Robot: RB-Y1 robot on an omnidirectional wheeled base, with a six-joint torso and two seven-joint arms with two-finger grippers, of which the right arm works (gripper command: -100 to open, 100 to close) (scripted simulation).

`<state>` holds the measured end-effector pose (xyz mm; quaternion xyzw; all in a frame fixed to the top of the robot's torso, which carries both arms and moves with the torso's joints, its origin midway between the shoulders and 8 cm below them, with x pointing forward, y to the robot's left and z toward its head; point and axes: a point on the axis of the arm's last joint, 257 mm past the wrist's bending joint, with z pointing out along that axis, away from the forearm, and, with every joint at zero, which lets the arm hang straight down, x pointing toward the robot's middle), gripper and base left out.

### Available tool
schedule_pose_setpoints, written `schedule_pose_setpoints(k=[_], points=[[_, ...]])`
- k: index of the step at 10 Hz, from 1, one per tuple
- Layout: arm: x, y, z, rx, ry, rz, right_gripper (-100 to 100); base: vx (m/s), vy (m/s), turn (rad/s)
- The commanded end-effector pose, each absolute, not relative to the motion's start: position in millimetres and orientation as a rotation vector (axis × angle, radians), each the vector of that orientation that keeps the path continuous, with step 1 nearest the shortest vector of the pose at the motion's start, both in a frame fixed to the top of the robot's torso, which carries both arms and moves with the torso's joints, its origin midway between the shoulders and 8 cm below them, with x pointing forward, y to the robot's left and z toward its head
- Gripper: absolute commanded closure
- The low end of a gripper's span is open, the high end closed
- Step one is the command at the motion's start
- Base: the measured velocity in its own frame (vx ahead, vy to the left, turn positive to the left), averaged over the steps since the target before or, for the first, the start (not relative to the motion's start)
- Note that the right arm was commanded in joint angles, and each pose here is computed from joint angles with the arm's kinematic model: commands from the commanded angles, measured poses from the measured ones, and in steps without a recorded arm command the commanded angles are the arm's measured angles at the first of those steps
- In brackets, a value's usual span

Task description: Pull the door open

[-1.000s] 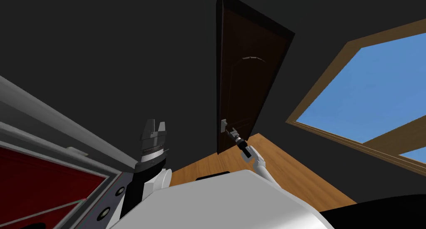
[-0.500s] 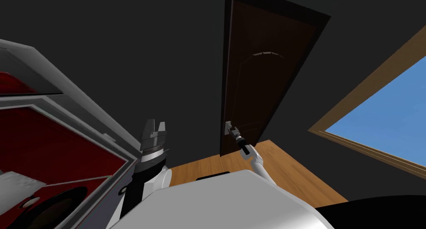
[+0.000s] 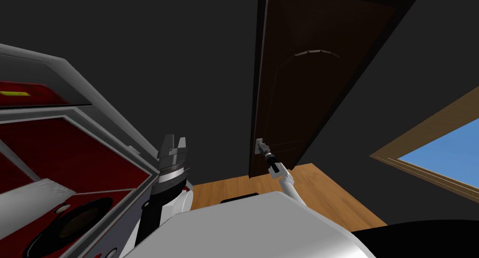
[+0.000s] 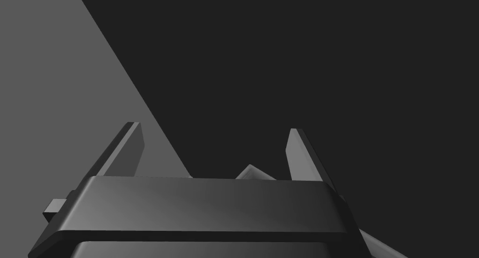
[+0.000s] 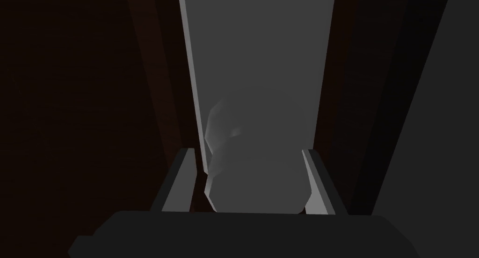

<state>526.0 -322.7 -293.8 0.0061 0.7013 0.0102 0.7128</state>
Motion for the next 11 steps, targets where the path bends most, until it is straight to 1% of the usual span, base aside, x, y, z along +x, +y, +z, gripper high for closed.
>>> schedule_pose_setpoints(k=[1, 5, 11], points=[[525.6, -323.8, -293.9, 0.015, 1.555, 0.022, 100, -0.011, 0.029, 0.000], [525.6, -323.8, -293.9, 0.015, 1.555, 0.022, 100, -0.001, 0.004, -0.004], [516.2, -333.2, -293.9, 0.164, 1.541, 0.143, 100, -0.020, -0.011, 0.044]])
